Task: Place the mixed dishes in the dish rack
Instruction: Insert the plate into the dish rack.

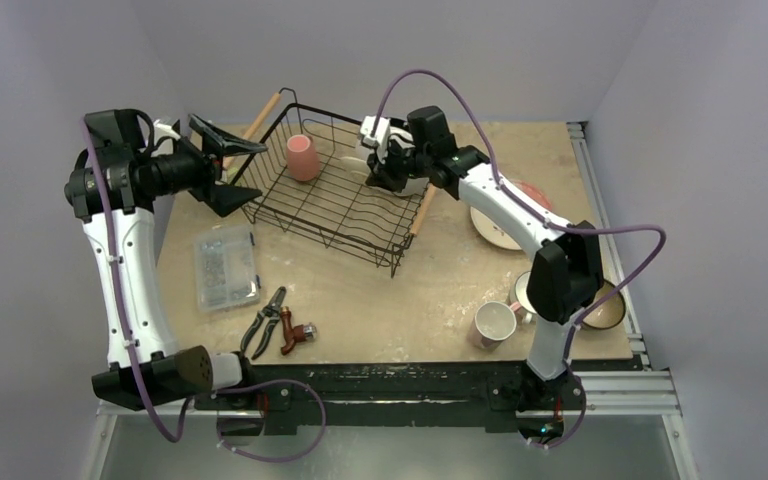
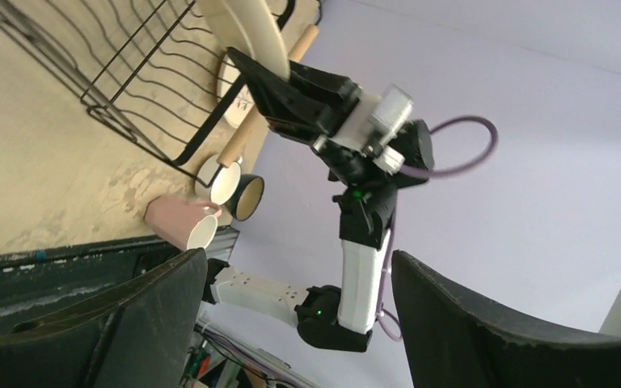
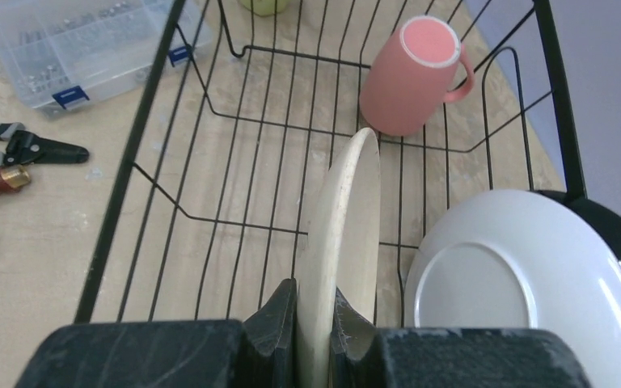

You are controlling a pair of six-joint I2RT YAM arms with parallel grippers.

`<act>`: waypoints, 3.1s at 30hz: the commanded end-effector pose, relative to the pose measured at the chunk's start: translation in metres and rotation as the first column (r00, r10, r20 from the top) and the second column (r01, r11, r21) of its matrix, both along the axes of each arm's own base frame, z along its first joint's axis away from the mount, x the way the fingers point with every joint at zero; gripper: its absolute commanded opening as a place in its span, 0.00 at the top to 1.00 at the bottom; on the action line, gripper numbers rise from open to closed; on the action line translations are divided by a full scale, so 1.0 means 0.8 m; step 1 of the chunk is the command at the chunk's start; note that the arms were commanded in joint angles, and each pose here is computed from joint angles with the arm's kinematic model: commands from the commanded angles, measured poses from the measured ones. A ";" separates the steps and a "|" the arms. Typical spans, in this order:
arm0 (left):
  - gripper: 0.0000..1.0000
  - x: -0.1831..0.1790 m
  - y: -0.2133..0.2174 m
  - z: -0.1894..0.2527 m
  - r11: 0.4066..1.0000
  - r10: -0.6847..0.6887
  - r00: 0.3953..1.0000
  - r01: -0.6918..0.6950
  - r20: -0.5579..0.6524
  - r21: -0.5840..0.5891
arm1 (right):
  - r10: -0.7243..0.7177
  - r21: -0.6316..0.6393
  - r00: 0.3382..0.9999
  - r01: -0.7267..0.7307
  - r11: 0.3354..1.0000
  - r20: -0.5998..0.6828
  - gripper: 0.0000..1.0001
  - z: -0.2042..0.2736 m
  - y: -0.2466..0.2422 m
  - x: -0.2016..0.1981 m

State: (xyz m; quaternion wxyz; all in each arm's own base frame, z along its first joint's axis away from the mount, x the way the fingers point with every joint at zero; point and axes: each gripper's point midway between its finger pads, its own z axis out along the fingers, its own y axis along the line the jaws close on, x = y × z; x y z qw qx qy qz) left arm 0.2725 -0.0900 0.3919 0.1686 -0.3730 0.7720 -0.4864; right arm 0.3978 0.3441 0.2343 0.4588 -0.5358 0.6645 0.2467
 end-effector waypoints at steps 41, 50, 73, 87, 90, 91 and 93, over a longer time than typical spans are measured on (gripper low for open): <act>0.12 0.029 0.011 0.087 0.987 -0.163 0.927 0.152 0.337 0.060 | 0.014 0.027 0.992 -0.011 1.000 -0.124 1.00 -0.086 -0.004 0.075; 0.12 0.035 0.013 0.086 0.987 -0.163 0.929 0.156 0.331 0.049 | 0.027 0.041 0.991 -0.021 0.999 -0.134 1.00 -0.082 -0.002 0.071; 0.12 0.032 0.011 0.090 0.987 -0.160 0.927 0.155 0.339 0.042 | -0.086 -0.024 0.980 0.083 0.996 -0.182 0.83 -0.121 -0.016 0.083; 0.12 0.035 0.012 0.094 0.987 -0.162 0.923 0.158 0.348 0.040 | -0.231 -0.042 0.962 0.227 0.973 -0.144 0.55 -0.099 -0.029 0.113; 0.12 0.035 0.013 0.094 0.987 -0.162 0.923 0.158 0.348 0.039 | -0.260 -0.038 0.958 0.258 0.966 -0.119 0.51 -0.085 -0.033 0.119; 0.12 0.035 0.013 0.094 0.987 -0.162 0.923 0.159 0.348 0.038 | -0.264 -0.034 0.958 0.261 0.965 -0.115 0.50 -0.079 -0.032 0.121; 0.12 0.035 0.013 0.093 0.986 -0.163 0.923 0.160 0.348 0.038 | -0.272 -0.025 0.957 0.271 0.962 -0.099 0.48 -0.067 -0.033 0.124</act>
